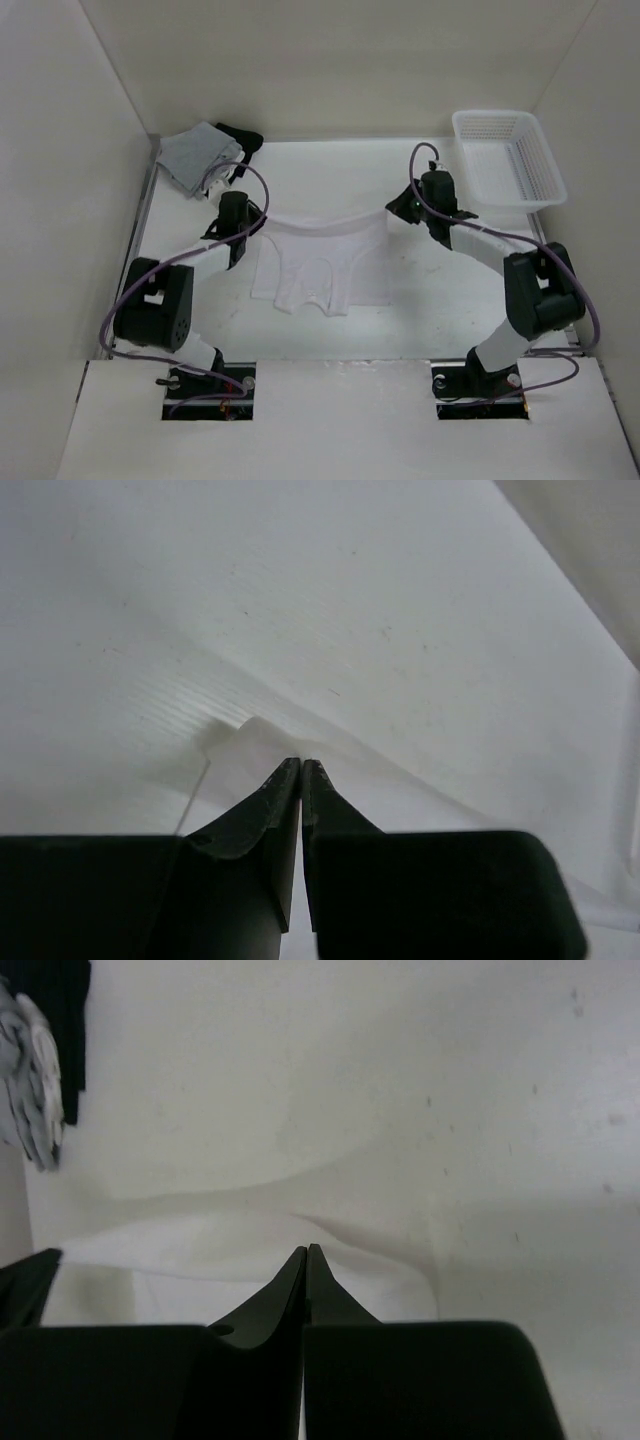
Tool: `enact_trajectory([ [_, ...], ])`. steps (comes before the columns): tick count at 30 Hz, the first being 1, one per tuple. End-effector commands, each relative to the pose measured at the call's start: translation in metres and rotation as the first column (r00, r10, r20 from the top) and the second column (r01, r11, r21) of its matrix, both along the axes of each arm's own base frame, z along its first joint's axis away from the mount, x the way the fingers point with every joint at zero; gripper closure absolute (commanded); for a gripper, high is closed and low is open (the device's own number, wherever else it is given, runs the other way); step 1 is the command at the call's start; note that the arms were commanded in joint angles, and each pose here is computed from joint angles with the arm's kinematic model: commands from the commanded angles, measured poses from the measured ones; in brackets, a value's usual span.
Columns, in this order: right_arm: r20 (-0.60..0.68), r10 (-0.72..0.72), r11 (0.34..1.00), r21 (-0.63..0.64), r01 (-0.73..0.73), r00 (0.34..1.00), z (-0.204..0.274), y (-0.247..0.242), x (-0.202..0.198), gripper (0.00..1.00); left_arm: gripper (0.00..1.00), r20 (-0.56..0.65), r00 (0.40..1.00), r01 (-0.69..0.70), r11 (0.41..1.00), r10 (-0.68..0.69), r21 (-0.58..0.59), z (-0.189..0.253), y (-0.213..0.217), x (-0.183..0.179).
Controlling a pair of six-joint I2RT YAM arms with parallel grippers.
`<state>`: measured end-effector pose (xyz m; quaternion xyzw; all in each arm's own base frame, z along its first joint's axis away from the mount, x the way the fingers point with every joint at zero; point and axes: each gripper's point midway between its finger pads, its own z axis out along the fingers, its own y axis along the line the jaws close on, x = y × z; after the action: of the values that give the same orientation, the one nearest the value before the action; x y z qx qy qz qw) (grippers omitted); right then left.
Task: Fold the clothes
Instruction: Fold the tank top
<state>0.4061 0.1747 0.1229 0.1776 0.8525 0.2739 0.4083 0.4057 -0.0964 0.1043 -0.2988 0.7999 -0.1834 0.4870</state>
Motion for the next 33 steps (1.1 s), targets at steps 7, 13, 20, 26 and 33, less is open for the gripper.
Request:
enact_trajectory([
  [7, 0.228, 0.001, 0.993, 0.111, -0.027, 0.974, 0.082, 0.000, 0.041, 0.99, 0.95, 0.322, 0.946, 0.096, 0.975, -0.027, -0.202, 0.117, -0.009, 0.043],
  [13, 0.206, -0.027, 0.995, 0.098, 0.006, 0.978, 0.054, -0.014, -0.013, 0.99, 0.95, 0.301, 0.953, 0.104, 0.966, -0.029, -0.237, 0.090, 0.002, -0.017],
  [20, 0.160, 0.026, 0.996, 0.079, -0.039, 0.987, 0.017, -0.012, -0.082, 0.98, 0.95, 0.261, 0.964, 0.128, 0.956, -0.057, -0.264, 0.056, 0.012, -0.082],
  [26, 0.071, 0.051, 0.997, 0.062, -0.056, 0.996, -0.023, -0.009, -0.115, 0.97, 0.95, 0.148, 0.988, 0.086, 0.968, -0.052, -0.236, 0.008, 0.023, -0.111],
  [33, -0.041, 0.061, 0.997, 0.049, -0.059, 0.997, -0.062, -0.004, -0.136, 0.93, 0.90, 0.052, 0.998, 0.056, 0.967, -0.045, -0.247, -0.038, 0.026, -0.132],
])
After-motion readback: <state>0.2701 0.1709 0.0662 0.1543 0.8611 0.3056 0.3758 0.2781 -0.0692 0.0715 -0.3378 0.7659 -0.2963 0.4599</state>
